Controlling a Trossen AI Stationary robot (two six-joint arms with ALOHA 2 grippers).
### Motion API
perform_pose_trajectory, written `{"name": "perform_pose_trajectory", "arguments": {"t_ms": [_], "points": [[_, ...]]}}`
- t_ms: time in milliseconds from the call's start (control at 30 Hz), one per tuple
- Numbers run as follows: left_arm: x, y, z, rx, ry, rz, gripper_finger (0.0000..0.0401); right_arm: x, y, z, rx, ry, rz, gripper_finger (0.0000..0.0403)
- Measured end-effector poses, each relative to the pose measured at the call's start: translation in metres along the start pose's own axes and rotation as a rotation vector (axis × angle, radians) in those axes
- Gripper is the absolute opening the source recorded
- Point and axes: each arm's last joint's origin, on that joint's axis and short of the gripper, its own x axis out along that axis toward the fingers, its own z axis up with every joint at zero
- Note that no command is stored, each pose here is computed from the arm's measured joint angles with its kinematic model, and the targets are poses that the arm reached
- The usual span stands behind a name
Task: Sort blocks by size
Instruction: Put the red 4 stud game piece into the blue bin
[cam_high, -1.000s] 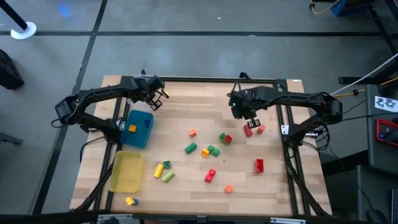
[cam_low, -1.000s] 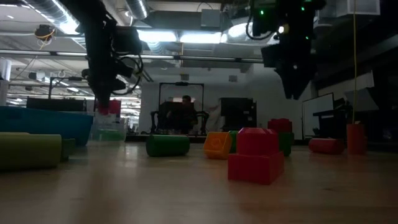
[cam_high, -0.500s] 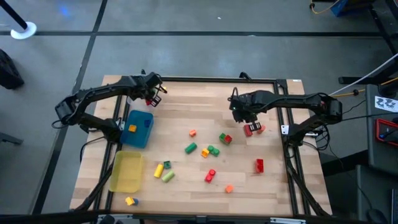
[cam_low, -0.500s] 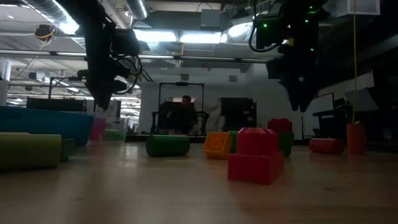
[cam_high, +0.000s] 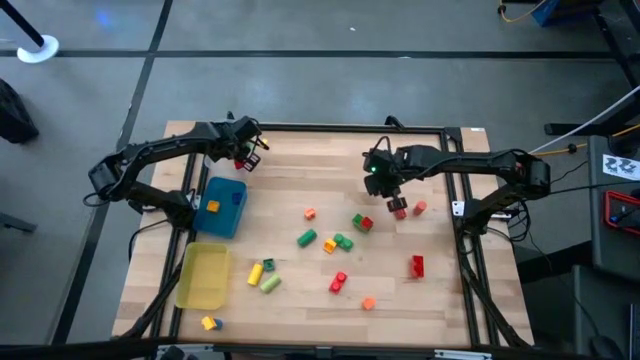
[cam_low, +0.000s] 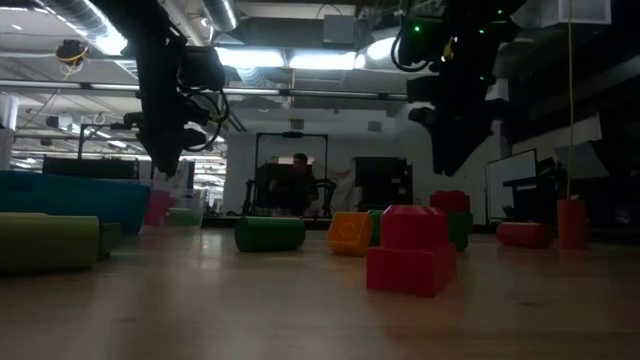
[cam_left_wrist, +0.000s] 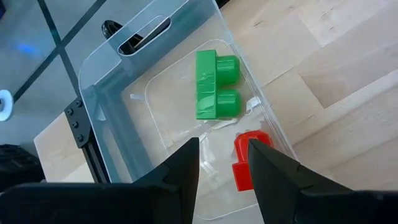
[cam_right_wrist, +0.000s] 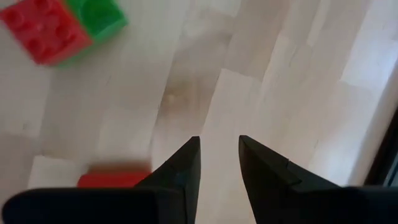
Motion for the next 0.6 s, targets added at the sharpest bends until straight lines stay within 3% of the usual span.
{"name": "perform_pose_trajectory", "arguments": {"t_ms": [200,400,600], "points": [[0.0001,0.0000,-0.0001,0.000,0.000,0.000,0.0122,0.0004,-0.0007,0.0014,0.028,-0.019,0.003,0.0120],[0.0001,0.0000,-0.0001,0.001,0.000,0.000,0.0122,0.0048,-0.0003,0.0024,0.052,-0.016,0.028,0.0180],[0.0001,0.0000,-0.0001,0.001,0.000,0.000,0.0122,0.0045,0.0043,0.0045,-0.100,-0.115,0.171,0.0237]]}}
